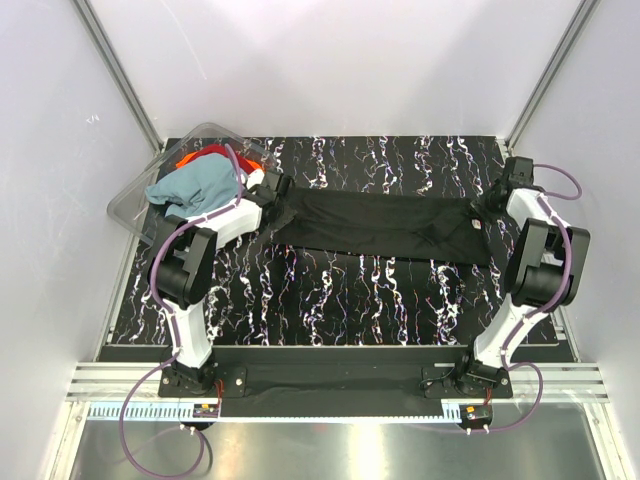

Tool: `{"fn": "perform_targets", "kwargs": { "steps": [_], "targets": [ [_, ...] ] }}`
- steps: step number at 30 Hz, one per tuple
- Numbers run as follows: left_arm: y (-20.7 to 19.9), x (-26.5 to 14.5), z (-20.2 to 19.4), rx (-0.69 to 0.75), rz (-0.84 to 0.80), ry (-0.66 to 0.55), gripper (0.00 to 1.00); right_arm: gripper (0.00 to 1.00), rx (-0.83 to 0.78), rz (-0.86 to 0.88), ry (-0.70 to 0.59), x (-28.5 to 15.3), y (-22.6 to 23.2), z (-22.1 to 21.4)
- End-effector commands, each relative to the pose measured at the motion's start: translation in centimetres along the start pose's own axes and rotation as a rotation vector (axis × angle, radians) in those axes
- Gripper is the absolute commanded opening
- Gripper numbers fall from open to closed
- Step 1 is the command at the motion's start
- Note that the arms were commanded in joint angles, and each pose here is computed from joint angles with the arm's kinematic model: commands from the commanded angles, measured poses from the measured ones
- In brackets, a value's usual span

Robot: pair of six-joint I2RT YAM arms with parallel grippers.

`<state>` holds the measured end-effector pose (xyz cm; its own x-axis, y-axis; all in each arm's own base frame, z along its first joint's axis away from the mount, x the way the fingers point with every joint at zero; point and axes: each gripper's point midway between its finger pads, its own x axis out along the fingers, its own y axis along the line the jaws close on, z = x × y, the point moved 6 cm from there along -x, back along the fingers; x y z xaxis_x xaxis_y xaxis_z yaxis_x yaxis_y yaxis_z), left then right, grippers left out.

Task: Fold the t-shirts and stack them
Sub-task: Fold the tshirt

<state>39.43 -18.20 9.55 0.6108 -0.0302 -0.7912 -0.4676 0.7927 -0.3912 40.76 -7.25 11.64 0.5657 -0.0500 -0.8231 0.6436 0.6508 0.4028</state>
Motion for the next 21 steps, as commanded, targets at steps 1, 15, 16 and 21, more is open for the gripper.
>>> {"fn": "perform_targets", "kwargs": {
  "steps": [1,15,16,21],
  "targets": [
    [-2.0,-2.1,2.9,0.010,-0.071,-0.103,0.00,0.00,0.000,0.063,-0.050,-2.5,1.2,0.5],
    [-1.3,-4.4,3.0,0.049,-0.088,-0.106,0.00,0.11,-0.012,0.045,0.004,-2.4,0.8,-0.3],
    [-1.5,-4.5,3.0,0.048,-0.098,-0.100,0.00,0.03,-0.017,0.040,0.007,-2.1,0.7,-0.3],
    [-1.5,-5.0,3.1,0.057,-0.105,-0.104,0.00,0.00,-0.026,0.014,-0.016,-2.5,0.4,0.0]
  ]
}}
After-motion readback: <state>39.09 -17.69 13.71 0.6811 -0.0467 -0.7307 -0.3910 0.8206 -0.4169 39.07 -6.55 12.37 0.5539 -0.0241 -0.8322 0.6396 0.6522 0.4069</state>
